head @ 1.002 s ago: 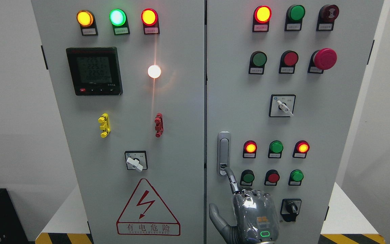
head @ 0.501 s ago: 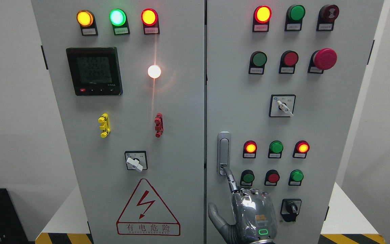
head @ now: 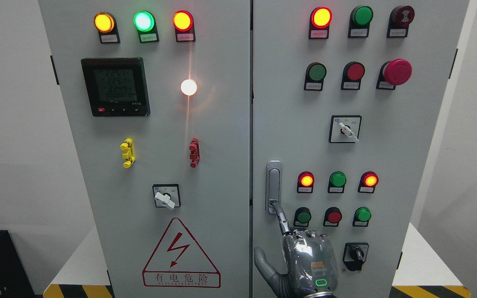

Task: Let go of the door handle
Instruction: 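Move the right hand beside the silver handle, fingers open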

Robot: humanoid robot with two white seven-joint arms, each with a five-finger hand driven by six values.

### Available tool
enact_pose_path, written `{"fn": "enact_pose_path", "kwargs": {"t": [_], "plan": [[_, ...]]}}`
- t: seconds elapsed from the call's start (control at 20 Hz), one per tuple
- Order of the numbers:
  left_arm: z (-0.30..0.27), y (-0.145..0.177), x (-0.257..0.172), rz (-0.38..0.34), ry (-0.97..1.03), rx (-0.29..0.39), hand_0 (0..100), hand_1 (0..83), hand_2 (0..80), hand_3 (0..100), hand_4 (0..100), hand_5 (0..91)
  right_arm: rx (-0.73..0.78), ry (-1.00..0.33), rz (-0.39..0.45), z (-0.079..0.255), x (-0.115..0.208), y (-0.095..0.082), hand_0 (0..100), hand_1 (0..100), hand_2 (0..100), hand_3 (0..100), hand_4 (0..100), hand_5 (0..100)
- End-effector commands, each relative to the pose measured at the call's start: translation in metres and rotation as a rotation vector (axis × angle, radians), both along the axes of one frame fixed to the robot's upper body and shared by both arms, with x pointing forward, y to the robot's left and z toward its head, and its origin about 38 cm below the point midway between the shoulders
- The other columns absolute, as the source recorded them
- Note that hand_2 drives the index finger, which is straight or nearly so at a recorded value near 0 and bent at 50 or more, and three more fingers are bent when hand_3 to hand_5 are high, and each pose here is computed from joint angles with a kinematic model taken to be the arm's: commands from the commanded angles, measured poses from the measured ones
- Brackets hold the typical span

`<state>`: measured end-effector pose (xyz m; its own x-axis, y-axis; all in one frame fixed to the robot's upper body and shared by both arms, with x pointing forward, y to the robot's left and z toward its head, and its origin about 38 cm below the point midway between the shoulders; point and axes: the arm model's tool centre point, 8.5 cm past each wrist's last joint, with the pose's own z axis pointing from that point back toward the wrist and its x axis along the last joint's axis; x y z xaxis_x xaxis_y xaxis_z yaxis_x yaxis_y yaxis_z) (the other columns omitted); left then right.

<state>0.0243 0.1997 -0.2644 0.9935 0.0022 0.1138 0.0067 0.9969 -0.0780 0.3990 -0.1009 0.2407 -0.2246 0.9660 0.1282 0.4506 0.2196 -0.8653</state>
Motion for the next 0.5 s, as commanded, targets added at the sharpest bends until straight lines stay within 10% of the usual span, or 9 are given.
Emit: {"fn": "enact_pose_path", "kwargs": {"t": [0.0,0.45], "plan": [[-0.0003,0.0,-0.0121,0.001,0.019,-0.001,12,55.6,0.0,0,0,0.0,-0.005,0.017,-0.002,-0.0053,0.0026,0.0001,39,21,0,86,89,97],[-0.0003,-0.0001,-0.0116,0.001,0.018,-0.001,12,55.6,0.0,0,0,0.0,-0.009,0.042,-0.005,-0.0082,0.0042,0.0009,39,21,0,86,89,98]]}}
